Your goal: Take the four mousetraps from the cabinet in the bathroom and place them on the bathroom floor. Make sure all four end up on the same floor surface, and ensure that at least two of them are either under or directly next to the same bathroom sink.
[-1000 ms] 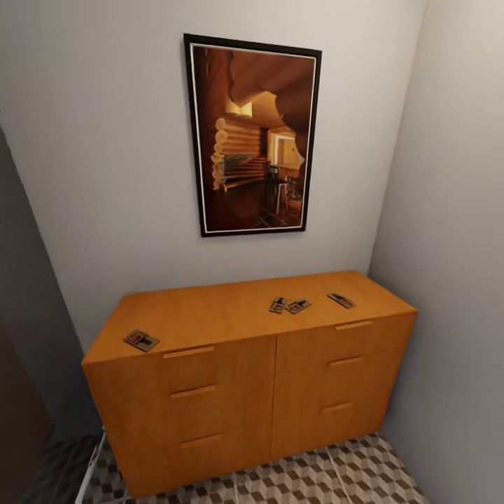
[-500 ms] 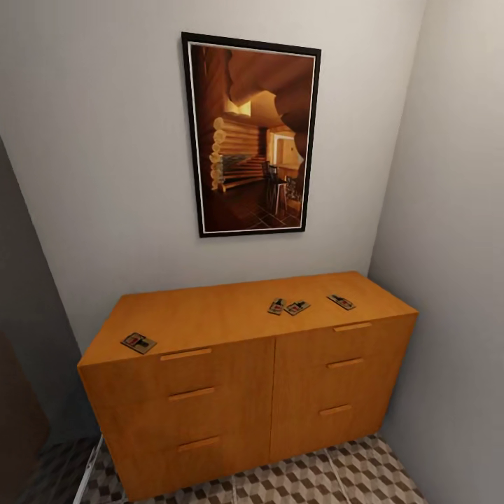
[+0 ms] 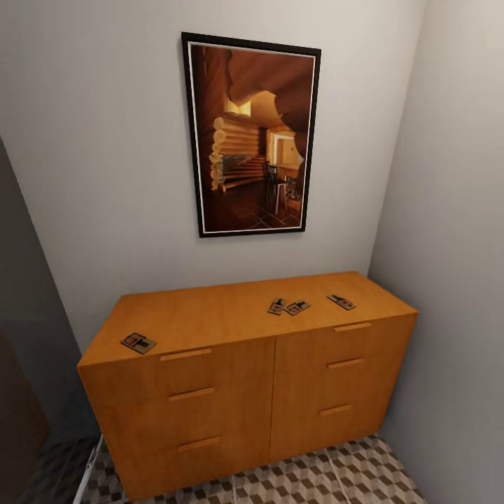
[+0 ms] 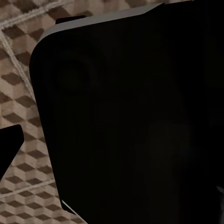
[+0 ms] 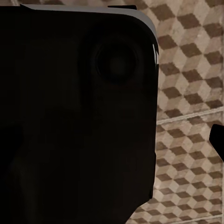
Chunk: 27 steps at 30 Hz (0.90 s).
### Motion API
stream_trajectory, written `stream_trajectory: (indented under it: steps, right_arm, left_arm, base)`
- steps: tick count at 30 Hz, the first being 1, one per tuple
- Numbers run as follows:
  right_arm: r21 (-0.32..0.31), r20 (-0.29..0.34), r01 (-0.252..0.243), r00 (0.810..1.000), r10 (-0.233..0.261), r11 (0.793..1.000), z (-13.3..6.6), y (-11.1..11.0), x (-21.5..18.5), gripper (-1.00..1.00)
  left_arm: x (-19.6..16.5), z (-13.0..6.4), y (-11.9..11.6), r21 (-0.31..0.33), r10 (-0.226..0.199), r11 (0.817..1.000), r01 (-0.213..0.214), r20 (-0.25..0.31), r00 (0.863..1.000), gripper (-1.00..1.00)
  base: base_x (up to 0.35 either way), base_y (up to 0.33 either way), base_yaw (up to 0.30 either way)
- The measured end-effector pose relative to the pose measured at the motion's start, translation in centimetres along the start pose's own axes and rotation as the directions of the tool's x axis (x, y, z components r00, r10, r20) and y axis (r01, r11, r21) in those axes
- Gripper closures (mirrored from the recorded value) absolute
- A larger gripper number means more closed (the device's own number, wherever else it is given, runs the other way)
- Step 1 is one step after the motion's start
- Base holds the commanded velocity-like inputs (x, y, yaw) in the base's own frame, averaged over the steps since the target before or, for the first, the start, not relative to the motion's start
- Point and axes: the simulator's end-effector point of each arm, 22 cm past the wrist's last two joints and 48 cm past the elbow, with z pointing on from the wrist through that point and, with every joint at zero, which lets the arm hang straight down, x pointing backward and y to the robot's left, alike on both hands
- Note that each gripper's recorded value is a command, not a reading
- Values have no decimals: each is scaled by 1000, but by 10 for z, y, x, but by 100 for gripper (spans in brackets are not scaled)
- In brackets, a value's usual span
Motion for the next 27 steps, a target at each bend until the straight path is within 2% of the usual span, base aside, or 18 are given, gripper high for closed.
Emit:
stream_trajectory:
  steps: [16, 27]
  right_arm:
    - [0, -2, 0, 1000, 0, 1000, 0, 0, 0, -100]
    - [-1, -2, 0, 1000, 0, 1000, -18, 0, 0, -100]
  left_arm:
    - [-4, 0, 1, -1, -7, 1000, 7, 9, 1000, -100]
    - [-5, -18, 0, -3, -4, 1000, 4, 8, 1000, -100]
  base:
    - [0, 0, 0]
    - [0, 0, 0]
